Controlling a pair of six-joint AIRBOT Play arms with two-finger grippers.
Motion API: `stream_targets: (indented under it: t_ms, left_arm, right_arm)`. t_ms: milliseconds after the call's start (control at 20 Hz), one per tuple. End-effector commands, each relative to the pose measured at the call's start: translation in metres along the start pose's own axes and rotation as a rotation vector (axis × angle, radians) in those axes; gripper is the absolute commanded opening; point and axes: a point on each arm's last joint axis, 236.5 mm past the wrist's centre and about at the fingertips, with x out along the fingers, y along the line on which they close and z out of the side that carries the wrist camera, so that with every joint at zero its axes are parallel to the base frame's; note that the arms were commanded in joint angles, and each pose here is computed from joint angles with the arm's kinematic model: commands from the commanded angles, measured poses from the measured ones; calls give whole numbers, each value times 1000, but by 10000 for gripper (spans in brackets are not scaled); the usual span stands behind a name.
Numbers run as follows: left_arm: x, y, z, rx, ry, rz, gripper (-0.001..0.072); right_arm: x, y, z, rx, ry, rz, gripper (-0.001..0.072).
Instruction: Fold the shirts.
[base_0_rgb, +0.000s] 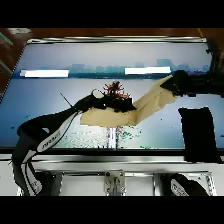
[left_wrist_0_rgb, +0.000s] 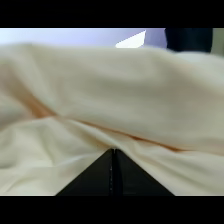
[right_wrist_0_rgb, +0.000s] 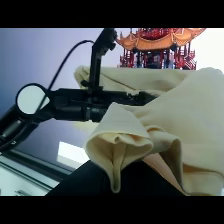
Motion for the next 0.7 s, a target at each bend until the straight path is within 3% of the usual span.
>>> stream_targets:
  t_ms: [0,250,500,550,600,650]
  left_arm:
    - [-86,9,52,142,-74,121,40]
    - [-348,49,112,228,-314,568,40]
    - [-518,9,82,191,-578,683,41]
    - [-533,1,75,194,-606,694,41]
    - [-542,-6,69,200,-627,703,41]
    - [-546,-11,65,206,-634,707,41]
  right_arm:
    - [47,36,5,-62,-29,37,56]
    - [179,98,-38,-108,47,143,56]
    - [319,118,-136,152,194,202,86]
    - [334,121,-153,211,233,221,221]
    - [342,124,-164,240,271,250,432]
    - [342,129,-171,232,312,289,563]
